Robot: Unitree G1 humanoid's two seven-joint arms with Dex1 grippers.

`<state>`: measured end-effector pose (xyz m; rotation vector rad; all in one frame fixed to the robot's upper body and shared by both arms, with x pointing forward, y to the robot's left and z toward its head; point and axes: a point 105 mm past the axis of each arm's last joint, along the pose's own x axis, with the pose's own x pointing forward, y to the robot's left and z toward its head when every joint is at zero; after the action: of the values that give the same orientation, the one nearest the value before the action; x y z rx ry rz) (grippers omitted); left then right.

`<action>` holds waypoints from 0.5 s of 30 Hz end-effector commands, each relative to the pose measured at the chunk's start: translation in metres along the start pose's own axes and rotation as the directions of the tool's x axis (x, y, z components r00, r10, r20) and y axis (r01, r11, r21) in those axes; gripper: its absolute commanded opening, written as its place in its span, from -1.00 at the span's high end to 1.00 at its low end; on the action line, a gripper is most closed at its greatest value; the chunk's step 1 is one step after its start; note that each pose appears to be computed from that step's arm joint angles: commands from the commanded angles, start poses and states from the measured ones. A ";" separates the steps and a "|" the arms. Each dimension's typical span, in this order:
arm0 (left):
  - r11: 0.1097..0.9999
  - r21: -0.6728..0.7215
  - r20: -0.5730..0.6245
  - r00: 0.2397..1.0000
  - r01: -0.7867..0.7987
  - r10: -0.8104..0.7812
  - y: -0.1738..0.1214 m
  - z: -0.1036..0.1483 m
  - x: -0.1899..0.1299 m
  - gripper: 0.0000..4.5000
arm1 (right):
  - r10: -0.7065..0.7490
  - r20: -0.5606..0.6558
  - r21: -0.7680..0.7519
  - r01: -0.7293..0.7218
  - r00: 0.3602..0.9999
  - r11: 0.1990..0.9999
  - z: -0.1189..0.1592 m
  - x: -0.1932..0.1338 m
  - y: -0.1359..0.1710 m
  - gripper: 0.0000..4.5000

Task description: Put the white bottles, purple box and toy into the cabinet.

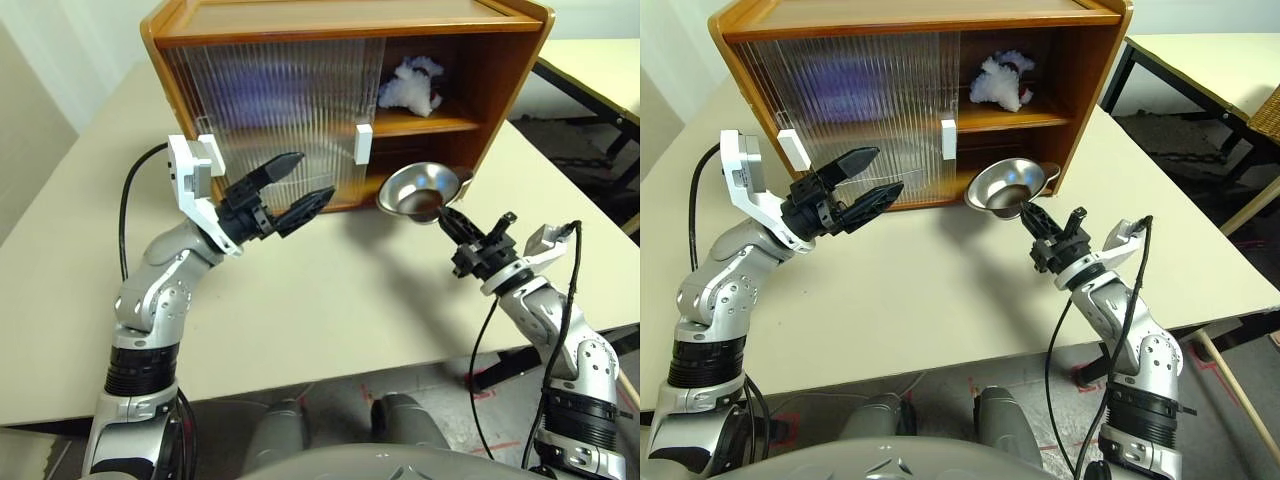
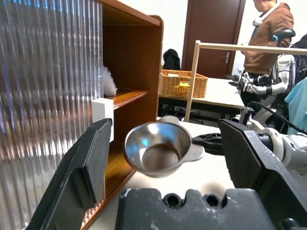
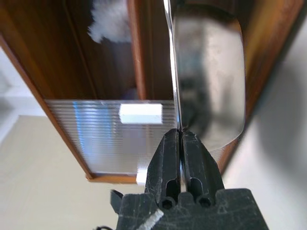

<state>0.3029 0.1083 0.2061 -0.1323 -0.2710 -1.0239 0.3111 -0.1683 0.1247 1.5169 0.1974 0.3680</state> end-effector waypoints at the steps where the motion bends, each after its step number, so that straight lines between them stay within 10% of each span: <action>1: 1.000 0.004 -0.007 1.000 0.005 -0.005 0.000 0.002 0.001 -1.00 | 0.008 0.049 0.042 -0.010 0.999 0.999 0.004 0.007 0.001 0.98; 15: 0.999 0.025 -0.016 1.000 -0.021 0.022 0.002 0.007 -0.005 -1.00 | 0.027 0.151 0.153 -0.050 0.988 0.987 0.019 0.031 -0.013 0.98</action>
<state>0.3043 0.1153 0.2084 -0.1130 -0.2616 -0.9945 0.3448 -0.1668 0.1189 1.6782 0.1108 0.3063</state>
